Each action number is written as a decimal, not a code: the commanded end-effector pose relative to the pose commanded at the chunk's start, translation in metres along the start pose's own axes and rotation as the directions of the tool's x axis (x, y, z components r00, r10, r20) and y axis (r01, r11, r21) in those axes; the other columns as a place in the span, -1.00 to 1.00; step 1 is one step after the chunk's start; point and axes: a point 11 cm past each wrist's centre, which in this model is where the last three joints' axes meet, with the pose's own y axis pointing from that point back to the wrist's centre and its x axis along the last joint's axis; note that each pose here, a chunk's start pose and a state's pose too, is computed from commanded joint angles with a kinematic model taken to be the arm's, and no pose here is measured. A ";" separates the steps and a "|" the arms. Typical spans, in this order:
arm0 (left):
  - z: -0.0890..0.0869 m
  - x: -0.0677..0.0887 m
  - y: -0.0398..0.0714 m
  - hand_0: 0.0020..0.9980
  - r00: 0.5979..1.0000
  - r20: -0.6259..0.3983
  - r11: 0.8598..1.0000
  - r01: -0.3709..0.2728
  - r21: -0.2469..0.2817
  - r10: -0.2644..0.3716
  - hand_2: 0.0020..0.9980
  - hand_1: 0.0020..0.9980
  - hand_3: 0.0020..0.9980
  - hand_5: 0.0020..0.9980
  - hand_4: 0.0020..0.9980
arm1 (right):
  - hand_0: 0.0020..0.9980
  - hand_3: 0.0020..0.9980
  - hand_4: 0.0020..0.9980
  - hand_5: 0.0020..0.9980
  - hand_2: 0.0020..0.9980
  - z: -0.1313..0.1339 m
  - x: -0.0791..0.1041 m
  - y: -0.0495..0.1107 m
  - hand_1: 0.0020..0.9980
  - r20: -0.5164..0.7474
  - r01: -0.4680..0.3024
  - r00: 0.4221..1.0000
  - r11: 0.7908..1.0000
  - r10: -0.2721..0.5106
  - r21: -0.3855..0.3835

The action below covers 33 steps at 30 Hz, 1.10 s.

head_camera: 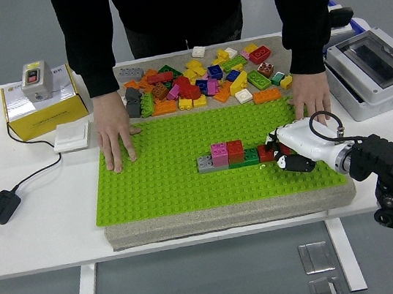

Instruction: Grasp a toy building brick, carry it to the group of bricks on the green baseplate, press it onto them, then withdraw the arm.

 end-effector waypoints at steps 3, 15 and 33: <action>0.000 0.000 0.000 0.34 1.000 0.000 1.000 -0.001 -0.001 0.001 -0.06 0.29 0.25 0.30 -0.87 | -0.76 0.31 -1.00 -0.05 0.40 -0.001 0.000 0.000 -0.65 0.002 -0.001 1.000 1.000 0.001 0.004; 0.001 0.001 0.000 0.34 1.000 0.000 1.000 -0.003 -0.003 0.003 -0.06 0.29 0.25 0.31 -0.86 | -0.76 0.32 -1.00 -0.05 0.39 -0.006 -0.004 0.000 -0.66 0.010 0.004 1.000 1.000 -0.004 0.017; 0.001 -0.001 0.000 0.34 1.000 -0.005 1.000 -0.003 -0.005 0.003 -0.06 0.29 0.25 0.31 -0.85 | -0.76 0.32 -1.00 -0.06 0.39 -0.005 -0.006 0.001 -0.66 0.001 0.012 1.000 1.000 -0.012 0.012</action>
